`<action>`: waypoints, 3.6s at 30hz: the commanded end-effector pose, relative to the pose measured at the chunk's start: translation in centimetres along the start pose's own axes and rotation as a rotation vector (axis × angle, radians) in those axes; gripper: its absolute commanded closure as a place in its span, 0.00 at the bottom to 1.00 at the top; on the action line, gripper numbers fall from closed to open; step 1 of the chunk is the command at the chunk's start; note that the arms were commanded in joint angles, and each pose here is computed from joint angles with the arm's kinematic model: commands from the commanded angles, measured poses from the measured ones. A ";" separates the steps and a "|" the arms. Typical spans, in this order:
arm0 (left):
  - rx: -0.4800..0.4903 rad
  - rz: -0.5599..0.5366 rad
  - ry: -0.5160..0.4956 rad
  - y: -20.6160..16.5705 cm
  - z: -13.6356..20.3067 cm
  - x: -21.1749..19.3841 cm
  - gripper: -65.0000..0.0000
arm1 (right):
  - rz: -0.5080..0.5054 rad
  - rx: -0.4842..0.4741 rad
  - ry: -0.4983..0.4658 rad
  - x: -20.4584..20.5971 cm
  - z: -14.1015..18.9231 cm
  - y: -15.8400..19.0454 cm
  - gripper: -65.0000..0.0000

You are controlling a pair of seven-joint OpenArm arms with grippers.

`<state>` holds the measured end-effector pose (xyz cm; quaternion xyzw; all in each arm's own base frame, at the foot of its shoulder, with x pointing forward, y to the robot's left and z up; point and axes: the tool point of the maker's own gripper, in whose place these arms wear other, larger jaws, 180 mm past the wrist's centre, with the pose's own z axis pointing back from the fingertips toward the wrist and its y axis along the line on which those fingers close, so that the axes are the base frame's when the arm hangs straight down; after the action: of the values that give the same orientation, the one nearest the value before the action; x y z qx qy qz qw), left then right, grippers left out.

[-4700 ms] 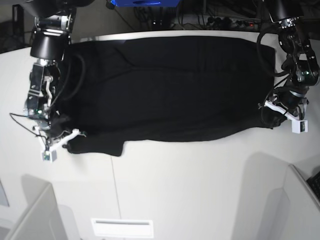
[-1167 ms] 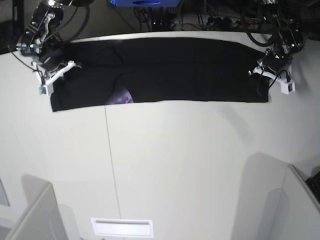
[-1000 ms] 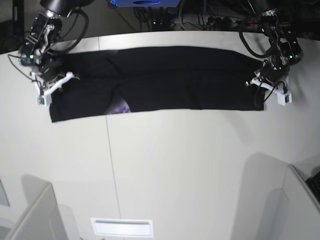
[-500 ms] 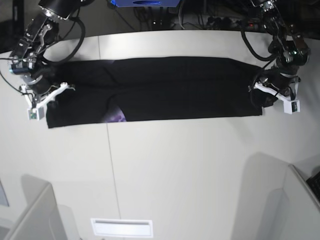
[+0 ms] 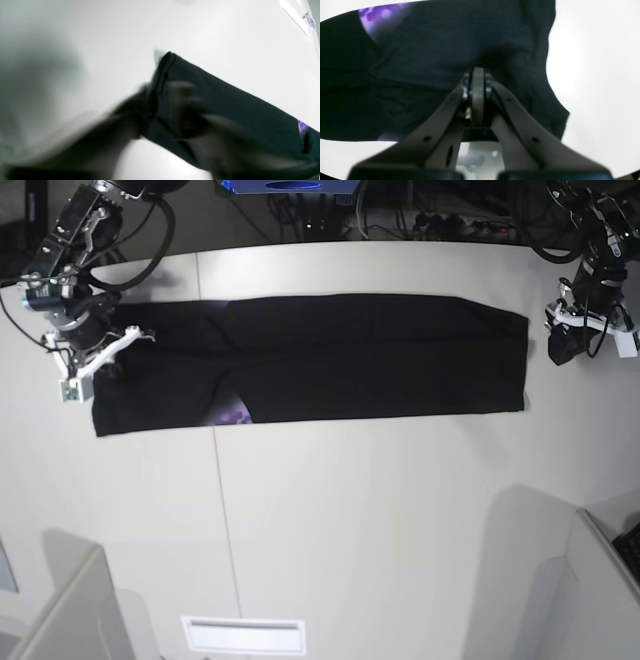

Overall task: Fold the T-shirt properly
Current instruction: 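Grasp the folded strip's end with the left gripper and fold inward, then push the strip's end inward with the left gripper and release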

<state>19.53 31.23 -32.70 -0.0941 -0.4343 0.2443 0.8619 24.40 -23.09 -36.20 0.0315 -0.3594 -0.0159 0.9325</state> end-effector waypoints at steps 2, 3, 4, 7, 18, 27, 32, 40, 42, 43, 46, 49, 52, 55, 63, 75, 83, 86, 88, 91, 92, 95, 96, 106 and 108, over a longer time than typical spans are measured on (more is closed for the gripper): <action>-0.015 -0.004 -0.034 -0.2 0.2 0.9 0.22 | 0.014 -0.001 -0.047 1.3 0.3 -0.1 1.00; -0.013 0.006 -0.023 0.1 0.0 0.5 0.11 | 0.014 -0.001 -0.047 1.3 0.3 -0.1 1.00; -0.011 0.016 -0.011 0.4 -0.3 0.2 0.00 | 0.014 -0.001 -0.047 1.3 0.3 -0.1 1.00; 0.006 0.081 0.026 1.9 -1.4 -1.3 0.00 | 0.014 -0.001 -0.043 1.2 0.3 -0.1 1.00; -0.103 0.111 0.183 0.0 -6.4 -5.8 0.09 | 0.014 -0.001 -0.040 1.1 0.4 -0.1 1.00; -0.086 0.160 0.246 1.0 -6.9 -8.1 0.55 | 0.014 -0.001 -0.031 0.7 0.4 -0.2 1.00; -0.072 0.177 0.244 1.8 -7.3 -7.9 1.00 | 0.013 -0.001 -0.030 0.7 0.4 -0.2 1.00; 0.002 0.135 0.114 5.3 -6.3 -2.9 1.00 | 0.012 0.000 -0.020 0.2 0.4 -0.2 1.00; 0.040 0.113 0.069 6.6 -5.7 -1.3 1.00 | 0.012 0.000 -0.018 0.1 0.5 -0.2 1.00; 0.060 0.085 0.066 7.0 -5.5 -0.9 1.00 | 0.012 -0.001 -0.017 0.0 0.5 -0.2 1.00; 0.126 -0.059 0.064 7.3 -4.4 0.0 1.00 | 0.012 -0.001 -0.018 0.1 0.5 -0.2 1.00; 0.187 -0.215 0.057 6.4 -3.2 0.7 1.00 | 0.012 -0.001 -0.018 0.1 0.5 -0.2 1.00; 0.231 -0.303 0.037 4.7 -2.5 0.6 1.00 | 0.011 0.000 -0.020 0.1 0.5 -0.1 1.00; 0.229 -0.398 0.061 2.5 -2.4 -0.7 1.00 | 0.011 0.000 -0.019 0.1 0.4 -0.1 1.00; 0.029 -0.562 0.165 -5.3 -3.5 -6.0 1.00 | 0.010 -0.001 -0.014 -0.1 0.5 -0.2 1.00; -0.168 -0.594 0.212 -12.2 -4.1 -10.0 1.00 | 0.010 -0.001 -0.016 0.0 0.5 -0.2 1.00; -0.292 -0.594 0.241 -16.8 -4.1 -12.5 1.00 | 0.010 -0.001 -0.017 0.1 0.5 -0.2 1.00; -0.309 -0.573 0.238 -18.2 -4.3 -12.9 1.00 | 0.010 -0.001 -0.019 0.1 0.5 -0.2 1.00; -0.309 -0.560 0.232 -19.0 -4.6 -12.8 1.00 | 0.010 -0.001 -0.019 0.1 0.5 -0.2 1.00; -0.322 -0.549 0.232 -20.2 -4.8 -13.0 1.00 | 0.010 -0.001 -0.019 0.1 0.5 -0.2 1.00; -0.335 -0.554 0.228 -20.8 -4.8 -13.0 1.00 | 0.010 -0.001 -0.019 0.1 0.5 -0.2 1.00; -0.354 -0.561 0.240 -21.4 -5.0 -13.5 1.00 | 0.010 -0.001 -0.017 0.1 0.5 -0.2 1.00; -0.359 -0.563 0.247 -21.6 -5.0 -13.8 1.00 | 0.010 -0.001 -0.017 0.1 0.5 -0.2 1.00; -0.364 -0.567 0.248 -21.7 -5.0 -13.8 1.00 | 0.010 -0.001 -0.022 0.3 0.4 -0.2 1.00; -0.364 -0.567 0.246 -21.8 -5.1 -13.8 1.00 | 0.010 -0.001 -0.022 0.3 0.4 -0.2 1.00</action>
<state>23.42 6.00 -38.23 -0.1453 -0.3551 -0.1001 0.9180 23.59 -23.10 -36.71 0.0317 -0.3499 -0.0164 0.9361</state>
